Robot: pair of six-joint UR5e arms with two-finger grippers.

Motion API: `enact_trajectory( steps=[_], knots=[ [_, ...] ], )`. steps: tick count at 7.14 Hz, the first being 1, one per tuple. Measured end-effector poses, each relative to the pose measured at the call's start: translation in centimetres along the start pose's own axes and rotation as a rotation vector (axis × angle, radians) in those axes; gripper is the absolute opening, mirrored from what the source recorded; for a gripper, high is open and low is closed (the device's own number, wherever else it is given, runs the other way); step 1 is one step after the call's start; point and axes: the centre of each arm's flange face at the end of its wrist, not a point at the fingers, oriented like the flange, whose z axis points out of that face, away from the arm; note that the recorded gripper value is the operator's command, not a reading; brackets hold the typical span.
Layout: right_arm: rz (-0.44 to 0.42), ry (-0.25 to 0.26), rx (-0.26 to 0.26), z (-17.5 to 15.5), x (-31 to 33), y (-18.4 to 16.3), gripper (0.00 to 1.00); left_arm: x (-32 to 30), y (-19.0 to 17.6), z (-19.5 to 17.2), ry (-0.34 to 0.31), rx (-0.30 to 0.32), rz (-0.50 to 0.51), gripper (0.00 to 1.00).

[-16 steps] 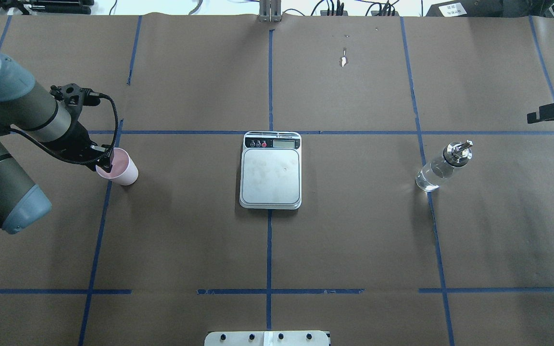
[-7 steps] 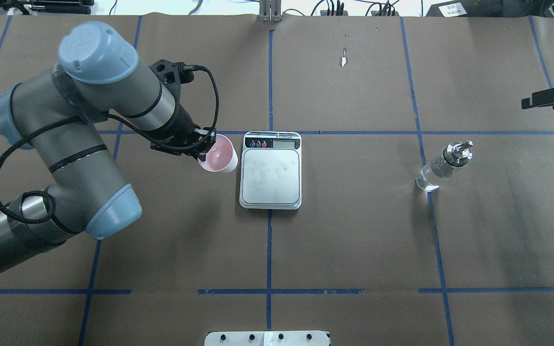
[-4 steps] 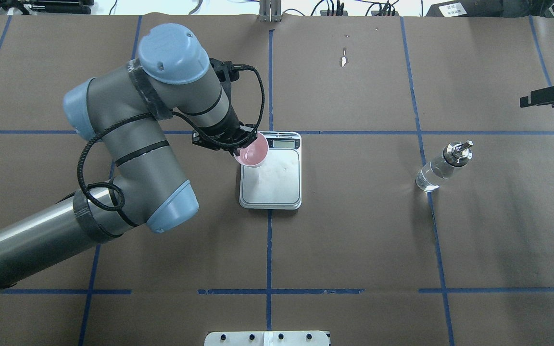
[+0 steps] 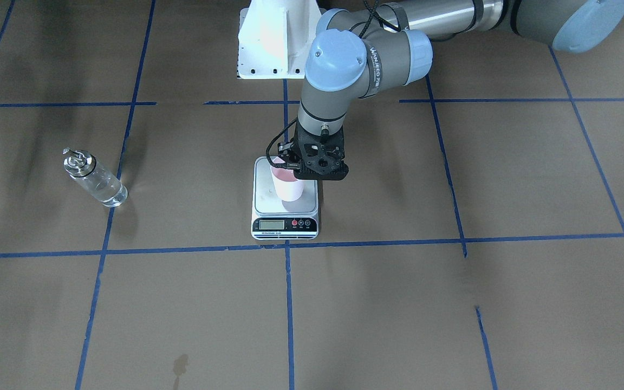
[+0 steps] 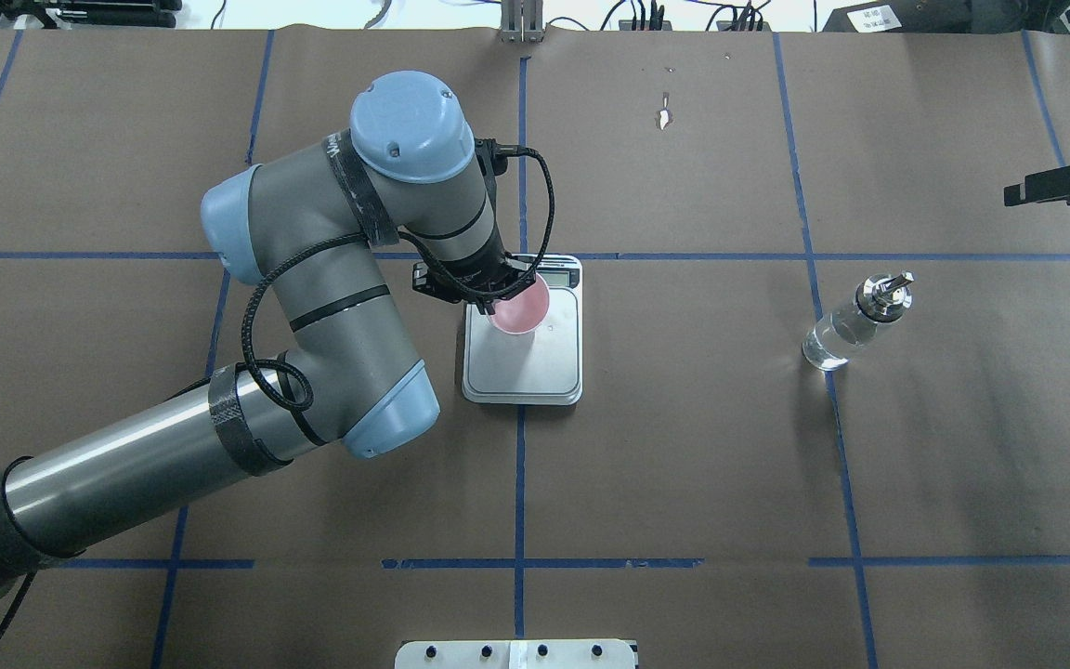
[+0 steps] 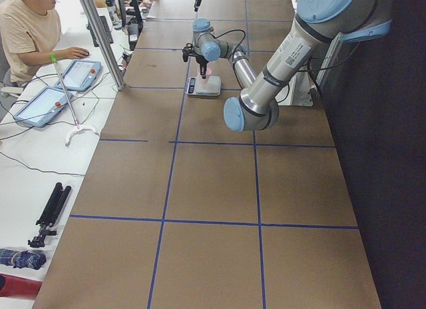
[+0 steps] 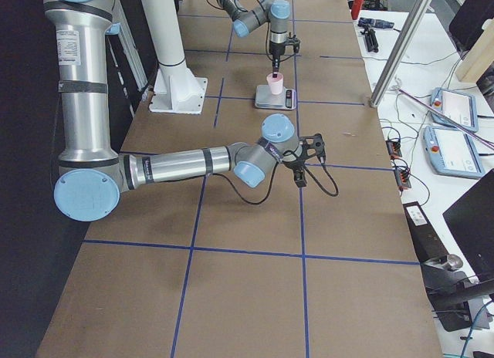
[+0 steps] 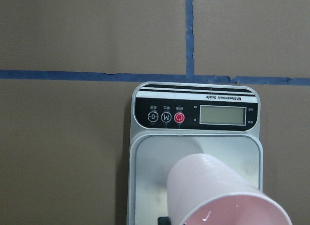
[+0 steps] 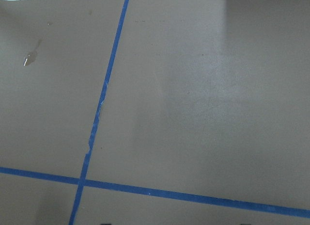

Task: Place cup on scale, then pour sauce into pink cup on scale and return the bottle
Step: 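Lower the pink cup onto the scale and open the left gripper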

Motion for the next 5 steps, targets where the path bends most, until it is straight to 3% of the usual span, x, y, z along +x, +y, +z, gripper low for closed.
enact_trajectory(
  steps=[1,2,3,5],
  knots=[
    [0.000,0.000,0.000,-0.04,0.01,0.01,0.93,0.22,0.41,0.40,-0.001,-0.008,0.000,0.07],
    [0.000,0.000,0.000,-0.05,0.04,0.03,0.94,0.33,0.62,0.65,-0.002,-0.014,-0.001,0.20],
    [-0.001,0.000,0.000,-0.05,0.04,0.03,0.94,0.34,0.69,0.85,-0.004,-0.017,-0.002,0.66],
    [-0.001,0.000,-0.001,0.00,0.05,0.06,0.95,0.35,0.72,0.98,-0.005,-0.019,-0.002,0.69]
  ],
)
